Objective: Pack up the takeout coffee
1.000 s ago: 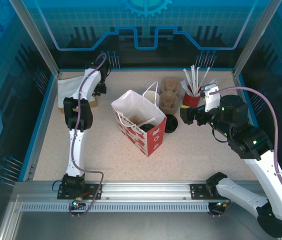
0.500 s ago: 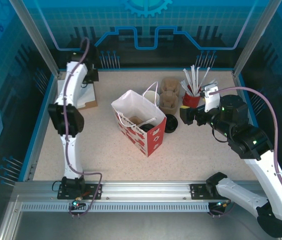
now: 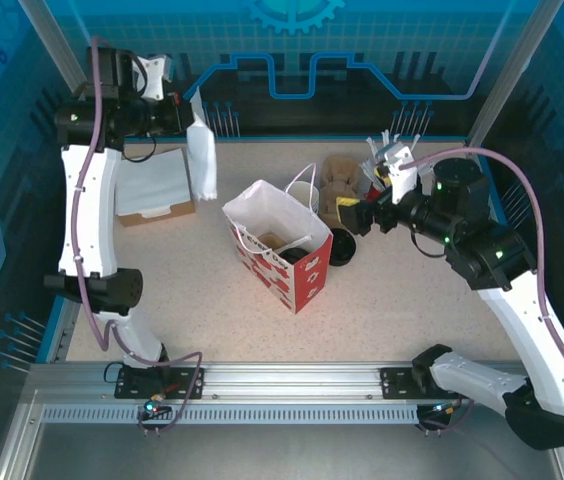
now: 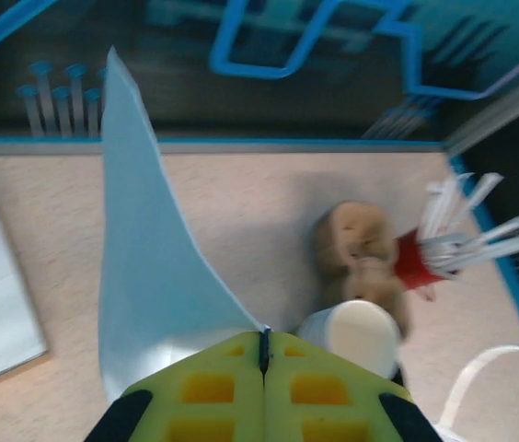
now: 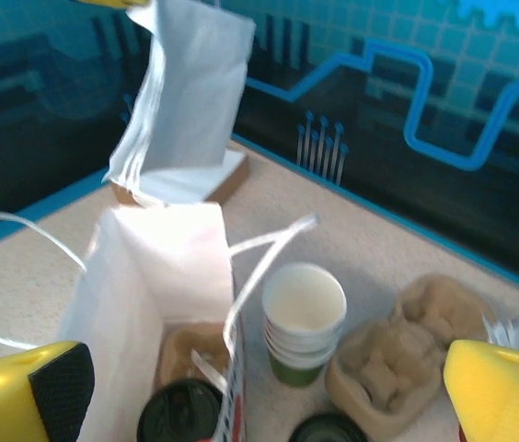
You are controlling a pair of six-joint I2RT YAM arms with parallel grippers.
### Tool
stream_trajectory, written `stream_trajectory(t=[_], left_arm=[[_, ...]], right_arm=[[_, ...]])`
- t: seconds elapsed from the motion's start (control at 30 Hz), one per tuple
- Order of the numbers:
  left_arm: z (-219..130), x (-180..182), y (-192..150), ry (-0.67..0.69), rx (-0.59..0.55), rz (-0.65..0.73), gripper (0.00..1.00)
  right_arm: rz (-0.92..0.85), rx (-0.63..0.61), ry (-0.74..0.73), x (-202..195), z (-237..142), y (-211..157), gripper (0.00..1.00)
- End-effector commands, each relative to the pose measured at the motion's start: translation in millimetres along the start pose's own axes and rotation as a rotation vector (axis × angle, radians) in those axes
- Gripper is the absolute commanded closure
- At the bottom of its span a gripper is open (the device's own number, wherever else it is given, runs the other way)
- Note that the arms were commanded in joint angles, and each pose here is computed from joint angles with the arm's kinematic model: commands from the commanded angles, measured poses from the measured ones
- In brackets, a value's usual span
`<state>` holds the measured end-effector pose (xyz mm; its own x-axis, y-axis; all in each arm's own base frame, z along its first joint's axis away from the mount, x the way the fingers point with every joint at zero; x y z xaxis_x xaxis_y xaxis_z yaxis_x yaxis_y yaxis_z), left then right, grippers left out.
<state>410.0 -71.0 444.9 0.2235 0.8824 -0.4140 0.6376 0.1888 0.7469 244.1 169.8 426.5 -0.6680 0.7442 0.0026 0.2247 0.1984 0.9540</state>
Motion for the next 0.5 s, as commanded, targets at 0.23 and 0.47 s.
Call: stream_trajectory(t=[0.23, 0.47], left_arm=[[-69.6, -89.6, 17.7, -0.352, -0.131, -0.136, 1.0], [-87.0, -108.0, 13.9, -0.424, -0.138, -0.174, 1.0]], right_arm=[[-0.144, -0.155, 0.231, 64.8, 25.9, 83.4, 0.0], [-0.027, -0.102, 0.278, 81.3, 87.5, 115.0, 0.0]])
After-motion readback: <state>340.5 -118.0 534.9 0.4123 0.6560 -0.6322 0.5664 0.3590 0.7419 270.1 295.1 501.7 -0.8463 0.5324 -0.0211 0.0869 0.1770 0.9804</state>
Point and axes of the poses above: each hand's point on the last joint's axis, 136 mm out from that joint toward the fingers, its own z axis out along the fingers, its own x axis along the line the jaws close on, y = z × x, the point moved 2 cm from there along -z, back along the fingers
